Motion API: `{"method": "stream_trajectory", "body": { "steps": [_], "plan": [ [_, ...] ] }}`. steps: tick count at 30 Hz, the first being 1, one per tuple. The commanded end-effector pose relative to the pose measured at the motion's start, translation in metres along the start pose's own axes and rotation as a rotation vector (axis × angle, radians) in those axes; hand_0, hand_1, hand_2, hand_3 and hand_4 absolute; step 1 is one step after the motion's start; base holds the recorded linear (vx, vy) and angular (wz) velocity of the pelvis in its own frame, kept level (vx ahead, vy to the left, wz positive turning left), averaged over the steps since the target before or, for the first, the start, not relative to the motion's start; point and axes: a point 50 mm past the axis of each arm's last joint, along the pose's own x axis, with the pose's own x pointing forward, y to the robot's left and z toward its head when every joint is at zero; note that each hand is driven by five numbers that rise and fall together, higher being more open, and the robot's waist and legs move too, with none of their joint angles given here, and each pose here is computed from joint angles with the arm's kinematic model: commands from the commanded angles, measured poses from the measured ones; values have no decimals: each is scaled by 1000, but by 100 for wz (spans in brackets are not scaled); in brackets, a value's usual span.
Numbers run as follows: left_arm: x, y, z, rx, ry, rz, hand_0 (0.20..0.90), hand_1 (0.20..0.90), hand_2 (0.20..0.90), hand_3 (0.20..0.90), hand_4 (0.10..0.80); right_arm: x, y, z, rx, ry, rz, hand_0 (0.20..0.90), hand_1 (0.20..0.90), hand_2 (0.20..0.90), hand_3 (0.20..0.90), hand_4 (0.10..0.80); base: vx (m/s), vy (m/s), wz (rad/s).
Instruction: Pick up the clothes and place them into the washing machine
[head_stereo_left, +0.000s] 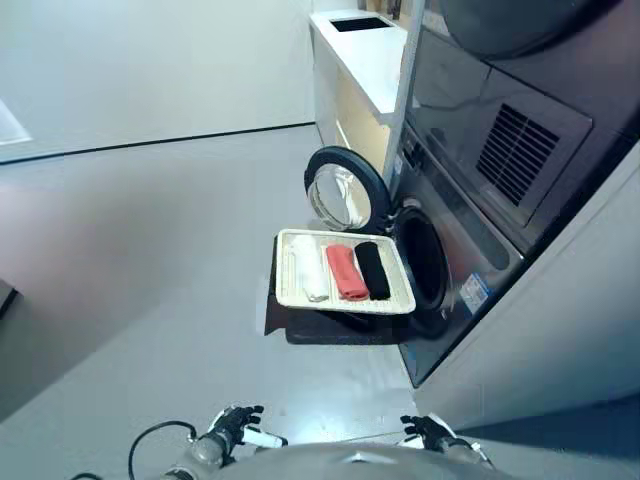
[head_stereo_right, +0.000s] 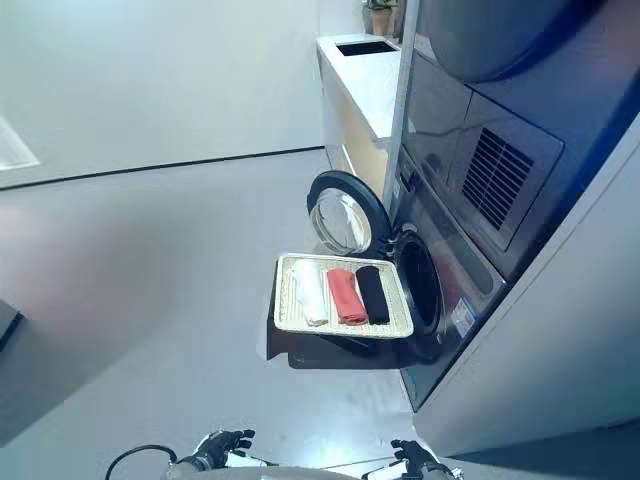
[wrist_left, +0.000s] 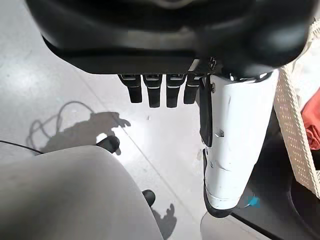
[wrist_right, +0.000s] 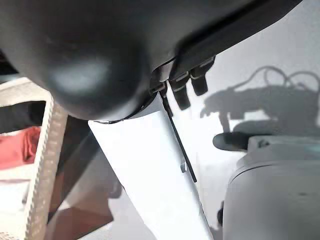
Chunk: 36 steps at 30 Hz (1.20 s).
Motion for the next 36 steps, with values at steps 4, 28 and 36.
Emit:
{"method": "stream_trajectory", "body": {
  "steps": [4, 28, 36],
  "plan": [
    [1, 3, 3, -16, 2, 3, 900, 900, 900, 900, 800, 2, 1, 8, -55, -20, 23, 900, 900, 900, 900, 800, 0, 0, 0],
    [3, 11, 7, -30, 24, 33, 900, 900, 900, 900, 800, 5, -9, 26, -32, -53, -7, 900, 900, 900, 900, 800, 21, 35, -1],
    [4, 24, 18, -20, -1, 60, 900, 900, 900, 900, 800, 6, -19, 26, 116, -41, -58, 900, 900, 900, 900, 800, 56, 130, -11]
  ]
}}
